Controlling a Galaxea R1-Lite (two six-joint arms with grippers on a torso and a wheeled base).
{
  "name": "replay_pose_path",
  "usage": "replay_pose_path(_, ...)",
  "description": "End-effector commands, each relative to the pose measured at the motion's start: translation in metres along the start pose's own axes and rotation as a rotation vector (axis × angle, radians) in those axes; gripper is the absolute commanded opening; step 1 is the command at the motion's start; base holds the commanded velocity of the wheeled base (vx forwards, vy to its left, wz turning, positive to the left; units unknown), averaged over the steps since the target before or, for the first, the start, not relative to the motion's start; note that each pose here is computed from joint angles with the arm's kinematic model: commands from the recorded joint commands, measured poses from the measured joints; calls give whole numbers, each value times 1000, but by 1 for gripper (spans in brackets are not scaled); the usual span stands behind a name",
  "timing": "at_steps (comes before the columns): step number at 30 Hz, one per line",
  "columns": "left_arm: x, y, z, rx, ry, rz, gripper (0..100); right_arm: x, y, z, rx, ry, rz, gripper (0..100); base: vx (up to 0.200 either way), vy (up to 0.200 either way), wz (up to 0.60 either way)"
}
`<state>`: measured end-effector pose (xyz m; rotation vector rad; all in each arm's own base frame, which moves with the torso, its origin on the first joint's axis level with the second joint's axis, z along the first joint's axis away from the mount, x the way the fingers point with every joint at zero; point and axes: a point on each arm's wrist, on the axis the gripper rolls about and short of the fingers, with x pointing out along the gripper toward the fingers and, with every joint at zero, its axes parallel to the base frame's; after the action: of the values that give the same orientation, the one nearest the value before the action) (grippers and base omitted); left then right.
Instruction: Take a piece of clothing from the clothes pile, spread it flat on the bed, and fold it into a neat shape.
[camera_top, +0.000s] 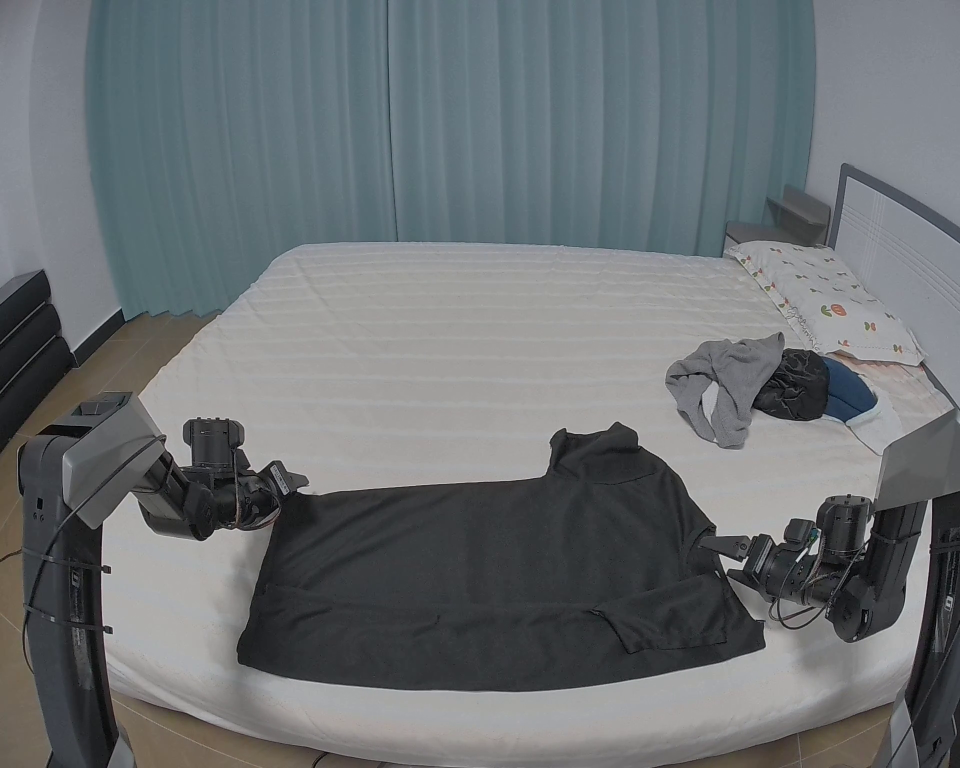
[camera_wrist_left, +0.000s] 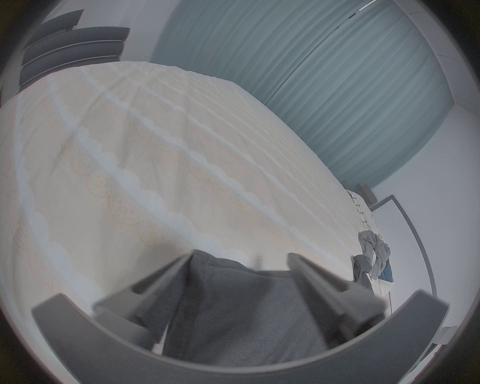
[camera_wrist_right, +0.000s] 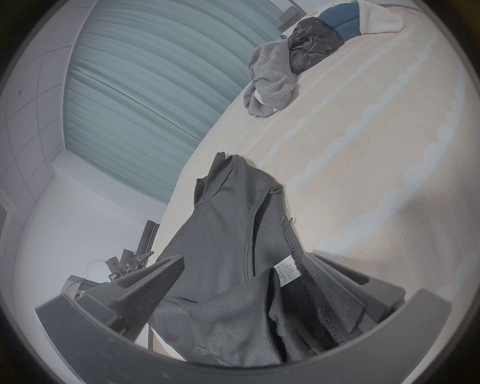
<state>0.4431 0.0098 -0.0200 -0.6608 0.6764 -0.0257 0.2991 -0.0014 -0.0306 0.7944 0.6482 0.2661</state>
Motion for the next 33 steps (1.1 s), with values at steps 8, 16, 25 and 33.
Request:
replay_pose_path(8,0,0,6,-13,-43,22,0,-3,16,18,-48,-82,40,100,0,0,0)
replay_pose_path(16,-19,-11,23,-93,-89,-4,0,51,28,49,-78,-128,-7,100,0,0,0)
replay_pose_path(25,-19,-7,19,-99,-75,4,0,126,33,73,-106,-102,-98,100,0,0,0)
replay_pose_path(33,-21,-5,15,-100,-58,3,0,165,28,93,-103,-79,-160,100,0,0,0)
